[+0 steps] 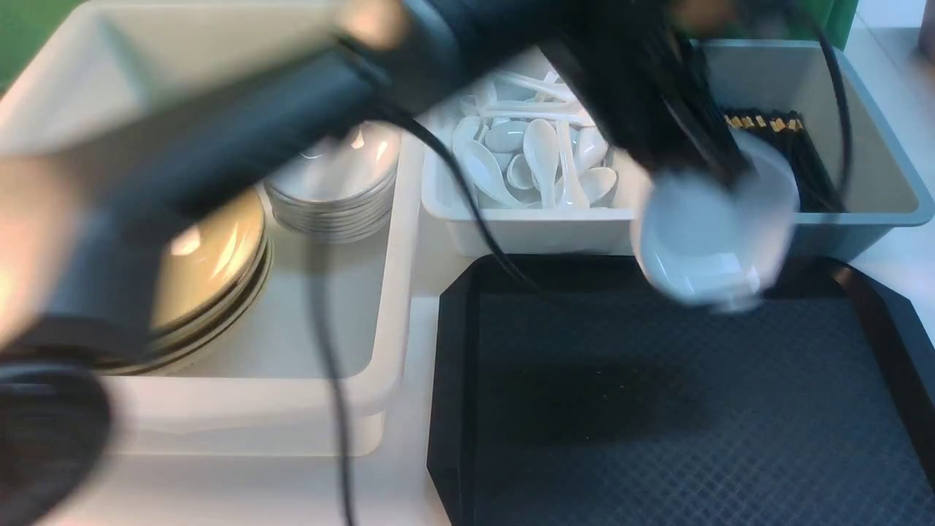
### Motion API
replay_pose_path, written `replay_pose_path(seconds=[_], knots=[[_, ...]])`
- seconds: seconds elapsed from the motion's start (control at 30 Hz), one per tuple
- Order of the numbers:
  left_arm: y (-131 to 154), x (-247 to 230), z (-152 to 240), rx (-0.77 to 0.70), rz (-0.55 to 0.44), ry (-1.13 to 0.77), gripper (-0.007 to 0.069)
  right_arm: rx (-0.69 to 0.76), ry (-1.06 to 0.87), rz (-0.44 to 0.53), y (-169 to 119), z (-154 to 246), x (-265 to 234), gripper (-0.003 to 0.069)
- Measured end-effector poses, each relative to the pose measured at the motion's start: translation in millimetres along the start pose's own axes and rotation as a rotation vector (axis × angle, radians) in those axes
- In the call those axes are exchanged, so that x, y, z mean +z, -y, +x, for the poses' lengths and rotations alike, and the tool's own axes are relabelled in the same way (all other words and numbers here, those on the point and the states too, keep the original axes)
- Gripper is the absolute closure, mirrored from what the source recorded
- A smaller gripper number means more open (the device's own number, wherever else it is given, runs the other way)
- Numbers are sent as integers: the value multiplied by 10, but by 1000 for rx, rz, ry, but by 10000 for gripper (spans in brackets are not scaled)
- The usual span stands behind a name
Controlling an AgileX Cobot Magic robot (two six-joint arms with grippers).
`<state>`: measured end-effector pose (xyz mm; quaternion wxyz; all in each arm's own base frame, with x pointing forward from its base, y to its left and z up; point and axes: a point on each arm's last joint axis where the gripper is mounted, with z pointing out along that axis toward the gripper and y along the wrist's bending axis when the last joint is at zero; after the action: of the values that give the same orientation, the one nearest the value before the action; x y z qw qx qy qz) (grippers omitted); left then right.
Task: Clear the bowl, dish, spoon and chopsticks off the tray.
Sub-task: Use the left arm to put the plate into the large storage box on the left
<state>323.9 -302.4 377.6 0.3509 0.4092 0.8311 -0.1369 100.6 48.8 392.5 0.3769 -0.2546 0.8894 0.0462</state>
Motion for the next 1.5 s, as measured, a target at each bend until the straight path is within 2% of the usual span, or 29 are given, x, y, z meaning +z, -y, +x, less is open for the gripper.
replay_pose_path(seconds=[0.1, 0.13, 0.17, 0.33, 0.37, 0.47, 0.57, 0.7, 1.0, 1.07, 1.13, 1.17, 1.4, 1.5], knots=[[-470, -793, 40, -70, -123, 62, 624, -50, -4, -87, -76, -240, 114, 614], [-535, -831, 71, -83, -137, 54, 624, -53, -8, -99, -90, -261, 138, 614], [-766, -1128, 208, -134, -201, 45, 624, -82, -4, -141, -144, -371, 210, 614], [-1416, -1426, 827, -324, -355, -62, 624, -169, -3, -244, -394, -614, 464, 614], [-1436, -1443, 839, -330, -360, -61, 624, -173, -5, -248, -407, -619, 478, 614], [-1765, -1346, 1178, -450, -399, -56, 624, -231, -31, -306, -615, -670, 649, 614], [-1994, -1211, 1311, -531, -412, 10, 624, -267, -65, -339, -755, -681, 774, 614], [-2250, -921, 1365, -586, -428, 101, 624, -261, -90, -342, -803, -688, 862, 614], [-2503, -151, 1684, -681, -367, 15, 589, -217, -100, -285, -762, -692, 881, 614], [-2533, -54, 1751, -671, -365, -13, 552, -222, -100, -275, -753, -692, 883, 612], [-2539, -3, 1797, -617, -355, -50, 471, -228, -99, -265, -744, -694, 886, 610], [-2537, -3, 1798, -613, -353, -54, 455, -229, -99, -263, -741, -693, 886, 609], [-2508, 2, 1828, -512, -332, -115, 86, -275, -93, -200, -686, -701, 900, 603], [-2508, -8, 1822, -506, -330, -123, 7, -277, -93, -196, -683, -702, 900, 601]])
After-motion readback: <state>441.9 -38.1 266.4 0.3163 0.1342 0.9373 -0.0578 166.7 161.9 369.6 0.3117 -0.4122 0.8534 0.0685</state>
